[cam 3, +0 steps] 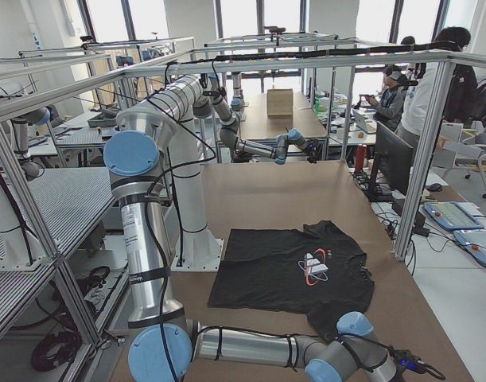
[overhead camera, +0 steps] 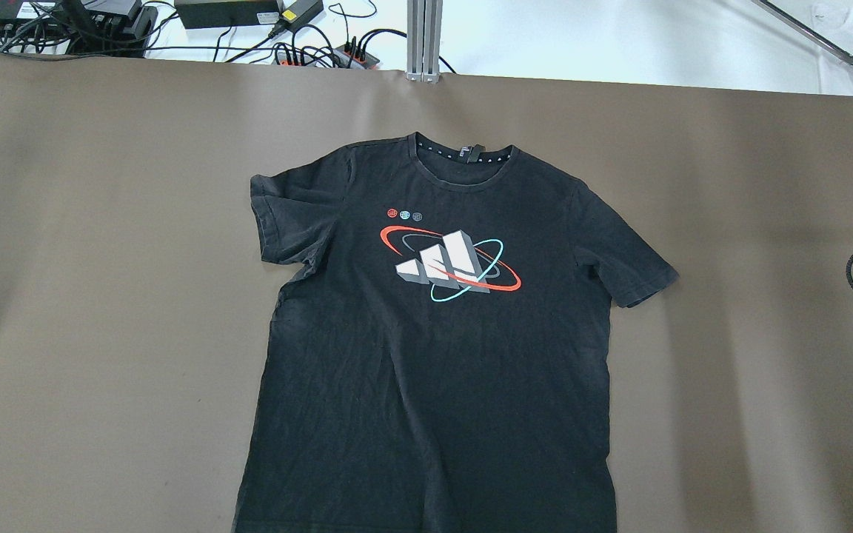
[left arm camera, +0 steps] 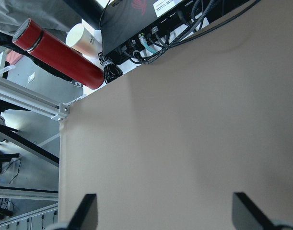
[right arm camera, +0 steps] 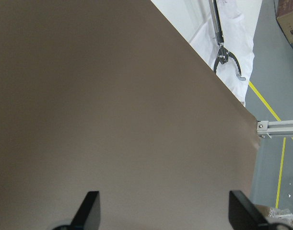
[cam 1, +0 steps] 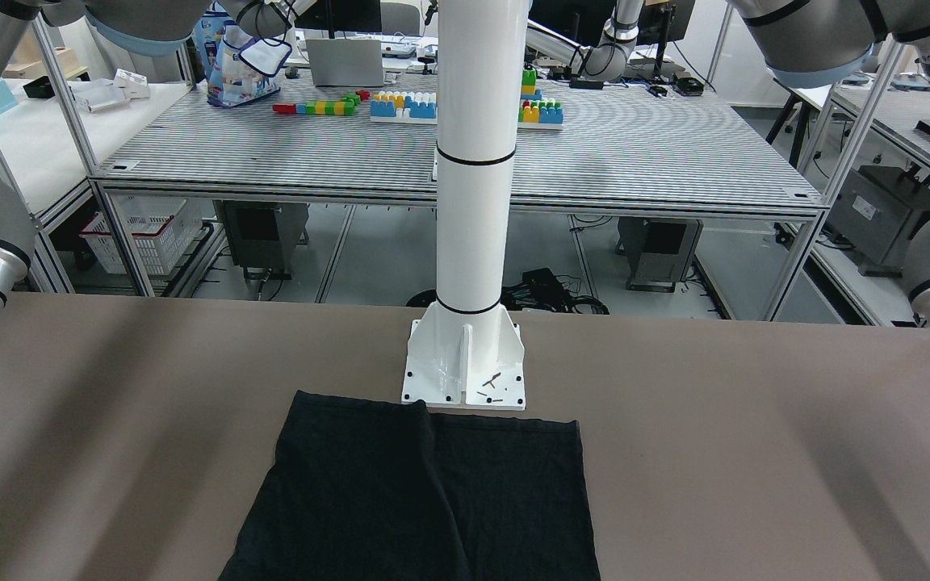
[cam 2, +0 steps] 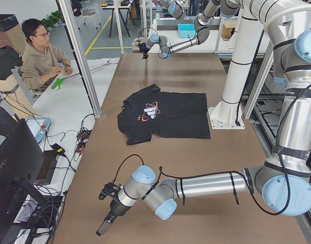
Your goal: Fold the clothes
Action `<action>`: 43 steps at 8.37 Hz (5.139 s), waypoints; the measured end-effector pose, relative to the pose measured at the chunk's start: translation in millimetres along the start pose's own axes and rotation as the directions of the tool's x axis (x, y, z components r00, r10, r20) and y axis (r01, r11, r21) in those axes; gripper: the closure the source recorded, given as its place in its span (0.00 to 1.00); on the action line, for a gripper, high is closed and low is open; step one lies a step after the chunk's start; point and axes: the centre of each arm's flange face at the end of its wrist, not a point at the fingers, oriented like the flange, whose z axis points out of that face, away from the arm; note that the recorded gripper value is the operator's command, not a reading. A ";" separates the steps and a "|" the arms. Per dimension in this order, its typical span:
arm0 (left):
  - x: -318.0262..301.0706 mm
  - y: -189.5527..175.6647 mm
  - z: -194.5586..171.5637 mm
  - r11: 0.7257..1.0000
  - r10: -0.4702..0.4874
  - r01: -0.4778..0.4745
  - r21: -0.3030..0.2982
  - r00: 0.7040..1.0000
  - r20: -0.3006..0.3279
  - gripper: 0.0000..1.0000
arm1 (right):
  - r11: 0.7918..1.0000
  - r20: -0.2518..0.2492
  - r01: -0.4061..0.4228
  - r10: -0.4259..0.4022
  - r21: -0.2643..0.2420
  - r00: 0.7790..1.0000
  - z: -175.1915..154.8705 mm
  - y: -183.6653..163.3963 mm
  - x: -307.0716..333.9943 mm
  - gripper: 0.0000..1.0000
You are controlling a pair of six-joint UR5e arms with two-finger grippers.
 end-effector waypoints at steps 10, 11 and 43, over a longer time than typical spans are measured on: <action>-4.5 15.2 5.8 1.000 0.006 -0.006 -0.025 1.000 0.012 0.00 | 0.999 0.009 -0.052 0.052 0.005 0.999 0.7 -5.5 -13.5 0.06; -4.1 14.6 5.5 1.000 0.006 -0.005 -0.024 1.000 0.011 0.00 | 0.997 0.016 -0.081 0.081 0.012 0.997 -0.4 -11.7 -20.7 0.06; 4.2 -7.1 -4.9 1.000 -0.007 0.007 0.016 1.000 0.000 0.00 | 0.584 0.478 -0.730 0.785 -0.356 0.395 -121.1 -55.9 -293.5 1.00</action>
